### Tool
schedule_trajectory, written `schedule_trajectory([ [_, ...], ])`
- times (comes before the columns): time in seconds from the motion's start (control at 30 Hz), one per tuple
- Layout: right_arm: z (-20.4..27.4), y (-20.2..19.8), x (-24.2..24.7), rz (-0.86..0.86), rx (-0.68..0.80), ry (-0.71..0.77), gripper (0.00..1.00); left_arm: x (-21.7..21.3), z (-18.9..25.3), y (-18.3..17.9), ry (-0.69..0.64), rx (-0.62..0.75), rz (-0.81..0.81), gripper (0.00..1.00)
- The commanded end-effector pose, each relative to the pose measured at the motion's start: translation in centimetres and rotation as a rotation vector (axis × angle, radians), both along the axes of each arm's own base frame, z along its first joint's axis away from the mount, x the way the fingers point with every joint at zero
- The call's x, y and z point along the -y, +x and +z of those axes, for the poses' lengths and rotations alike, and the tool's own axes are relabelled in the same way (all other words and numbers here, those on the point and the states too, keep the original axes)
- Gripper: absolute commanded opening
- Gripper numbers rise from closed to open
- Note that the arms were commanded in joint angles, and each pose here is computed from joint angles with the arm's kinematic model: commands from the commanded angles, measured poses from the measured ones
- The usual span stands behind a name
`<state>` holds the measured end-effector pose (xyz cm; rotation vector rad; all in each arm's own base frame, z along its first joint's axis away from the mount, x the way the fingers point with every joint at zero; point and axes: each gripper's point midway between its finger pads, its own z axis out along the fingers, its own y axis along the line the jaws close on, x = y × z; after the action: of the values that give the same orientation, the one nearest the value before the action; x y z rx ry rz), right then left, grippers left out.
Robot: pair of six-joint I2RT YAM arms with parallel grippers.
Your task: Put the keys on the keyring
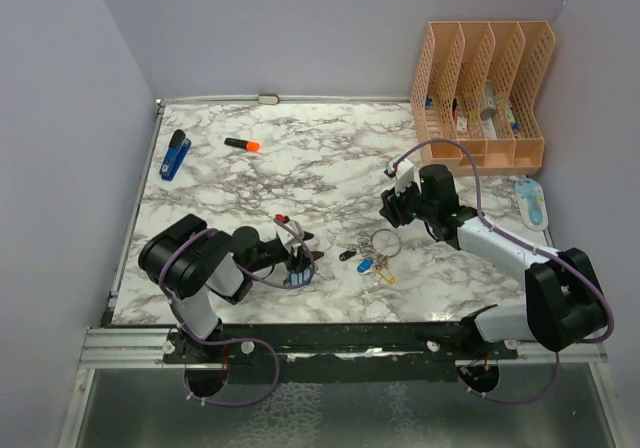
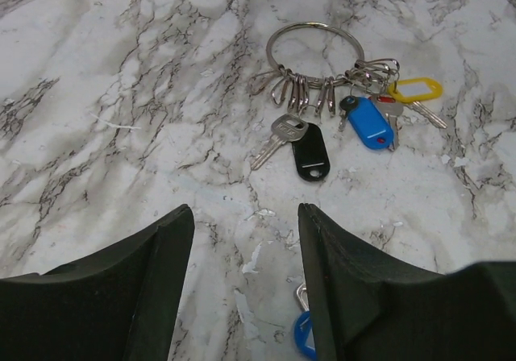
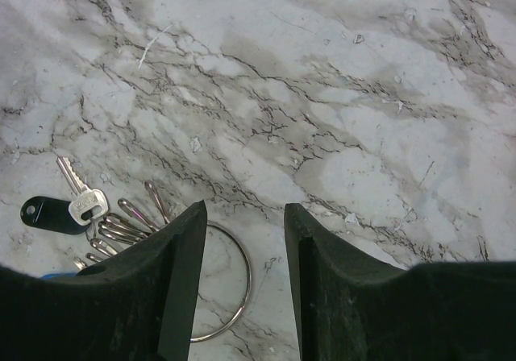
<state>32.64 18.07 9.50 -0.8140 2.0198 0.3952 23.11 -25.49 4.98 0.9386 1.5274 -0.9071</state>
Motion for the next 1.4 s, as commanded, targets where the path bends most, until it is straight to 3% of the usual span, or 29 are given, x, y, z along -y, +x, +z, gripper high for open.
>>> schedule_trajectory([
  [0.0,0.9,0.6,-0.7,0.011,0.016,0.012,0.44,-0.4,-0.6,0.9,0.05,0.018,0.041,0.58],
  [0.13,0.8,0.5,-0.6,0.008,0.011,0.008,0.44,-0.2,-0.3,0.6,0.036,0.02,0.028,0.58],
  [0.43,0.9,0.5,-0.5,0.004,0.013,0.006,0.45,0.3,5.6,-0.7,-0.114,0.175,-0.039,0.61],
  [0.57,1.0,0.7,-0.5,-0.003,0.013,0.009,0.45,1.3,9.7,-2.4,-0.222,0.23,-0.229,0.62],
  [0.93,0.8,0.5,-0.2,-0.018,0.0,-0.005,0.45,-0.8,12.4,-1.3,-0.173,-0.001,-0.535,0.6],
  [1.1,-0.3,0.4,-0.5,-0.003,-0.042,-0.012,0.45,-3.3,14.8,2.4,-0.177,-0.055,-0.447,0.58],
  [1.23,-1.1,0.2,-1.0,0.026,-0.085,-0.018,0.4,-3.7,14.8,5.1,-0.181,-0.162,-0.322,0.51],
  [1.3,-1.3,-0.1,-1.4,0.045,-0.097,-0.018,0.36,-4.0,12.2,7.5,-0.069,-0.264,-0.18,0.5],
  [1.37,-1.3,-0.5,-1.9,0.072,-0.102,-0.012,0.35,-4.2,9.2,7.6,0.157,-0.204,-0.159,0.5],
])
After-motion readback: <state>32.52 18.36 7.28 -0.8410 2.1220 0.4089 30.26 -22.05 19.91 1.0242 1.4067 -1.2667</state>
